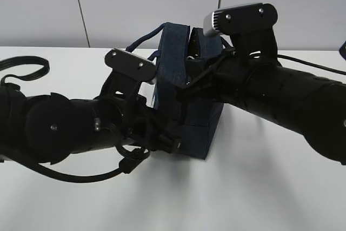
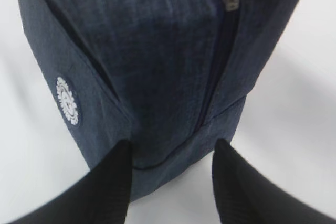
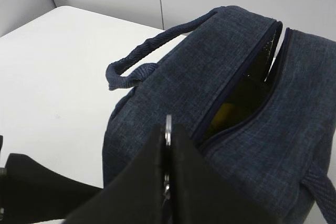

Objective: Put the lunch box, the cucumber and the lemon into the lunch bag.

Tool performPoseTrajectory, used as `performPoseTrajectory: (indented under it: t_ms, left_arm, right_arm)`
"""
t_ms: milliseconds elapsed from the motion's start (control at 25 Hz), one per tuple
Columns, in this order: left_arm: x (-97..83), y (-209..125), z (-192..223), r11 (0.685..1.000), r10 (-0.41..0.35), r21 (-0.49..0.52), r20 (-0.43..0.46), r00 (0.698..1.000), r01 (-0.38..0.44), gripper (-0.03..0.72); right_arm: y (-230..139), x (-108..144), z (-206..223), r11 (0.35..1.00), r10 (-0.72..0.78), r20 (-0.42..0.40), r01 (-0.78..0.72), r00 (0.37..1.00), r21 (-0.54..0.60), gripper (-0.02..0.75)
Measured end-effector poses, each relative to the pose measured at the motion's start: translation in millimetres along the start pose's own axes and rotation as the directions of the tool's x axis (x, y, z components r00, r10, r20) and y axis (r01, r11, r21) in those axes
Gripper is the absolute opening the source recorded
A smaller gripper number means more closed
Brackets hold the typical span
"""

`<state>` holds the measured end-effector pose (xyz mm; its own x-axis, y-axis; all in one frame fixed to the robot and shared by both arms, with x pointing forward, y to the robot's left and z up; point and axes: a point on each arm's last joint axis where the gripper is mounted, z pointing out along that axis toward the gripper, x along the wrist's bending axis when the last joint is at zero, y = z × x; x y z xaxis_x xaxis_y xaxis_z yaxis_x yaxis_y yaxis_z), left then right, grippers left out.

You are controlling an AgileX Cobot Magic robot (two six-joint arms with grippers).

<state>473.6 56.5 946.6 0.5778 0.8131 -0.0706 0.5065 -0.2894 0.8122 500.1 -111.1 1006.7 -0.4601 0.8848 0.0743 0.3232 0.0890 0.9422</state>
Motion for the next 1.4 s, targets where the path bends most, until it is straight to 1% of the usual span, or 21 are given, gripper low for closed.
performPoseTrajectory:
  t_ms: [120, 320, 520, 640, 680, 720, 800, 840, 880, 920, 1040, 1240, 1400]
  left_arm:
    - [-0.9, -1.0, 2.9, 1.000, -0.020, -0.018, -0.010, 1.000, 0.020, 0.342]
    - [0.4, -7.8, 10.8, 0.999, -0.048, -0.007, -0.025, 0.999, 0.048, 0.342]
    - [0.0, -1.5, 14.7, 0.998, -0.055, -0.042, -0.032, 0.998, 0.054, 0.342]
    - [-2.7, 4.7, 21.1, 0.998, -0.040, -0.058, -0.024, 0.999, 0.039, 0.332]
    - [-3.0, 4.7, 23.2, 0.998, -0.038, -0.057, -0.023, 0.999, 0.036, 0.314]
    - [-3.5, 5.8, 24.4, 0.998, -0.036, -0.059, -0.022, 0.999, 0.035, 0.276]
    - [-3.5, 5.6, 25.3, 0.998, -0.036, -0.059, -0.023, 0.999, 0.035, 0.167]
    - [-3.6, 5.8, 25.6, 0.998, -0.036, -0.060, -0.023, 0.999, 0.035, 0.099]
    - [-3.6, 5.4, 26.0, 0.998, -0.036, -0.058, -0.024, 0.999, 0.035, 0.055]
    - [-3.6, 5.4, 26.0, 0.998, -0.036, -0.058, -0.024, 0.999, 0.035, 0.031]
    - [-3.6, 5.7, 26.0, 0.998, -0.036, -0.059, -0.023, 0.999, 0.035, 0.011]
    - [-3.7, 5.5, 26.0, 0.998, -0.036, -0.058, -0.023, 0.999, 0.035, 0.008]
    - [-7.3, 4.9, 25.6, 0.998, -0.032, -0.057, -0.015, 0.999, 0.031, 0.008]
  right_arm:
    - [0.0, -0.1, 0.0, 1.000, 0.002, 0.001, -0.002, 1.000, 0.000, 0.000]
    - [0.0, -0.1, 0.0, 1.000, 0.002, 0.001, -0.002, 1.000, 0.000, 0.000]
    - [0.0, -0.1, 0.0, 1.000, 0.002, 0.001, -0.002, 1.000, 0.000, 0.000]
    - [0.0, -0.1, 0.0, 1.000, 0.002, 0.001, -0.002, 1.000, 0.000, 0.000]
    - [0.0, -0.1, 0.0, 1.000, 0.002, 0.001, -0.002, 1.000, 0.000, 0.000]
    - [0.0, -0.1, 0.0, 1.000, 0.002, 0.001, -0.002, 1.000, 0.000, 0.000]
    - [0.0, -0.2, 0.0, 1.000, 0.004, 0.002, -0.004, 1.000, 0.000, 0.000]
    - [0.0, -0.2, 0.0, 1.000, 0.004, 0.002, -0.004, 1.000, 0.000, 0.000]
    - [0.0, -0.2, 0.0, 1.000, 0.002, 0.002, -0.002, 1.000, 0.000, 0.000]
    - [0.0, -0.2, 0.0, 1.000, 0.002, 0.002, -0.002, 1.000, 0.000, 0.000]
    - [0.1, -1.0, 0.1, 1.000, 0.001, 0.004, -0.001, 1.000, 0.000, 0.000]
    - [7.6, -2.4, 1.8, 1.000, -0.012, 0.009, 0.012, 1.000, -0.020, 0.000]
    - [14.3, -1.4, 4.2, 0.999, -0.032, 0.010, 0.032, 0.999, -0.032, 0.000]
